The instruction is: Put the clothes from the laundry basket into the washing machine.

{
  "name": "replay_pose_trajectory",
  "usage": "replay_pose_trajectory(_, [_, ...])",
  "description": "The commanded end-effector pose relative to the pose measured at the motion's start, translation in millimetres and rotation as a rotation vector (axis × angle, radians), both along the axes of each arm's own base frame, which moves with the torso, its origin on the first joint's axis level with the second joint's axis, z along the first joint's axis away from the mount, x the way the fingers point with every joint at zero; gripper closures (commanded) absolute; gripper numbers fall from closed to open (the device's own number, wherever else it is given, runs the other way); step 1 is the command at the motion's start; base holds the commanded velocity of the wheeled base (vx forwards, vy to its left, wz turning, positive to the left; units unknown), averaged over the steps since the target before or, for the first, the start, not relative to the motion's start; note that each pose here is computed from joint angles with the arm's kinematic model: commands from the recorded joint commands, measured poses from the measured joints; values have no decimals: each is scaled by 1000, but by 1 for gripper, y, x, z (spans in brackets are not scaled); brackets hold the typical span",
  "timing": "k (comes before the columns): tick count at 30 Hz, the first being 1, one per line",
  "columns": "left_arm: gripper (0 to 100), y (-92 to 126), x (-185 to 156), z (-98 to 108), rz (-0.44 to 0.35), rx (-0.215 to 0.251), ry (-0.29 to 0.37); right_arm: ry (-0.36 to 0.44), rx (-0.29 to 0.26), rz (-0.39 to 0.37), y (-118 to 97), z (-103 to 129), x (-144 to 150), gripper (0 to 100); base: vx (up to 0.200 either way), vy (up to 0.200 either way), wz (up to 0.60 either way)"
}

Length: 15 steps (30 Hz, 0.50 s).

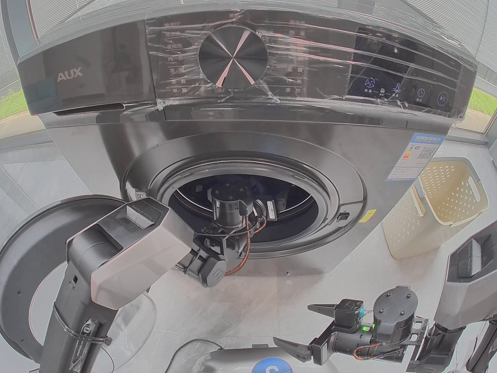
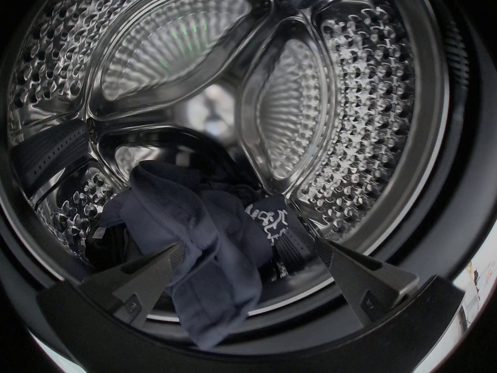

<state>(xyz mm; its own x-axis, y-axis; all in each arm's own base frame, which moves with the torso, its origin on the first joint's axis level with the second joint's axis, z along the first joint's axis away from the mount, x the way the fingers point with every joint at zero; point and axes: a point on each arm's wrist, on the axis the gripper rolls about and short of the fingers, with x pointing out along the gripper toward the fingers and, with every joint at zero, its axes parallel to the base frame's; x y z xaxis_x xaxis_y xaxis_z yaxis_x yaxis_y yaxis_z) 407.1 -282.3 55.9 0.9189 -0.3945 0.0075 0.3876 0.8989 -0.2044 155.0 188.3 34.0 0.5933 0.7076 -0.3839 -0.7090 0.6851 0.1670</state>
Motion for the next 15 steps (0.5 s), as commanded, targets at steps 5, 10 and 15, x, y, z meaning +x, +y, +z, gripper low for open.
replay_pose_trajectory(5, [0,6,-69,-20,-85,89,4,-10,12,-7,-2,2,1,0,0,0,0])
replay_pose_trajectory(10, [0,22,-101,-29,-114,127,16,-11,13,-13,-4,3,1,0,0,0,0])
replay_pose_trajectory(15, [0,45,-151,-17,-215,150,57,-45,52,-35,-9,16,3,0,0,0,0])
